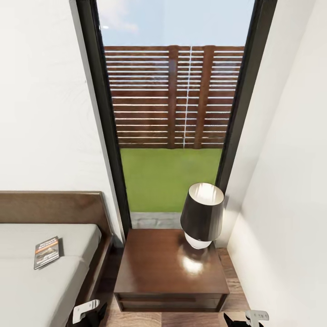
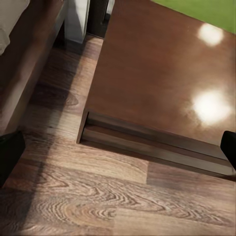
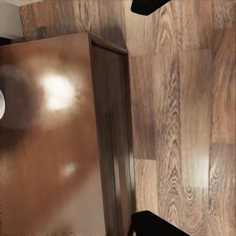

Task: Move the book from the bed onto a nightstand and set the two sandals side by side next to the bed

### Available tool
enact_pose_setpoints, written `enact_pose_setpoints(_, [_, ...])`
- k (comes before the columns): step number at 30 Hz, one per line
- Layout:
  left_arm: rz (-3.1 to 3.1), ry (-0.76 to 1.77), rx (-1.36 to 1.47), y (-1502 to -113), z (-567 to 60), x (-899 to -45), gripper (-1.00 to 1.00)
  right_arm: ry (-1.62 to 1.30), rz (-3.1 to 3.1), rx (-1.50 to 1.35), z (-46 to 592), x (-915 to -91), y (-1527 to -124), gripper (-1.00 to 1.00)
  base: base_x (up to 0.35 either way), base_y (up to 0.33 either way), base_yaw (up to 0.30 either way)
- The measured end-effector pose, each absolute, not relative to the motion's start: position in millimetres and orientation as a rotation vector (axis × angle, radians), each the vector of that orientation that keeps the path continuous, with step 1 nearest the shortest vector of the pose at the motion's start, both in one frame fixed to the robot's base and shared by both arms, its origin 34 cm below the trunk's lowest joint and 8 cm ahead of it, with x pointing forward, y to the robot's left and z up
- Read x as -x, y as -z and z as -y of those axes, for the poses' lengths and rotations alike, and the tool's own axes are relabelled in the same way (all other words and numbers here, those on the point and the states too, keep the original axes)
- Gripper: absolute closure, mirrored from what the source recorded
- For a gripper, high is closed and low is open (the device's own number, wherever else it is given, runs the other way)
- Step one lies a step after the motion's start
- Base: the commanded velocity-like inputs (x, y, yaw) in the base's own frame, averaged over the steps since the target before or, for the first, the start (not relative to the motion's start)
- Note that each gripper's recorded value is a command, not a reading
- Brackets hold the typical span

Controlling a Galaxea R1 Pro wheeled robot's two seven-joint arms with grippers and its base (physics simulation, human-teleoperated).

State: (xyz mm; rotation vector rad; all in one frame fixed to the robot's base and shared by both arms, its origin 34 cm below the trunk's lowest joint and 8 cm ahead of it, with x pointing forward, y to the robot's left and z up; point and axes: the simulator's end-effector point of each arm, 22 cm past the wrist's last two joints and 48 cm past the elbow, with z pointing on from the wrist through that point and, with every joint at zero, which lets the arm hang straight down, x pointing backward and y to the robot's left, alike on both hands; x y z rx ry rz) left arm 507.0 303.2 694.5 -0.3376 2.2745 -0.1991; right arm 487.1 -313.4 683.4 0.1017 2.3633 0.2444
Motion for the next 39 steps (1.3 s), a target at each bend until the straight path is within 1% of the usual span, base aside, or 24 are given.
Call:
enact_pose_setpoints(7, [-2.273, 0.198, 0.338, -694.6, -303.4, -507.1, -1.0, -0.246, -2.364, -0.101, 313.1, -487.0, -683.4, -1.0, 0.0, 0.0, 0.0])
enact_pose_setpoints(13, [-2.337, 0.258, 0.293, -676.5, -264.7, -474.0, -1.0, -0.261, -2.412, -0.108, 326.1, -471.1, -676.9, -1.0, 0.0, 0.0, 0.0])
enact_pose_setpoints(18, [-2.363, 0.255, 0.324, -668.2, -266.5, -453.6, -1.0, -0.302, -2.436, -0.096, 317.6, -459.2, -672.2, -1.0, 0.0, 0.0, 0.0])
enact_pose_setpoints(28, [-2.364, 0.256, 0.328, -667.7, -265.9, -452.2, -1.0, -0.384, -2.478, -0.095, 301.8, -436.4, -665.0, -1.0, 0.0, 0.0, 0.0])
enact_pose_setpoints(29, [-2.364, 0.255, 0.328, -667.7, -265.9, -452.1, -1.0, -0.738, -2.404, 0.021, 243.5, -425.2, -688.7, -1.0, 0.0, 0.0, 0.0])
enact_pose_setpoints(30, [-2.364, 0.255, 0.328, -667.7, -265.9, -452.1, -1.0, -0.788, -2.387, 0.029, 236.1, -423.9, -693.6, -1.0, 0.0, 0.0, 0.0])
enact_pose_setpoints(34, [-2.364, 0.255, 0.328, -667.7, -265.9, -452.1, -1.0, -0.789, -2.387, 0.028, 236.0, -423.9, -693.7, -1.0, 0.047, 0.004, 0.0])
enact_pose_setpoints(39, [-2.364, 0.256, 0.328, -668.0, -265.9, -452.0, -1.0, -0.788, -2.387, 0.028, 236.1, -423.8, -693.8, -1.0, 0.232, 0.051, 0.0])
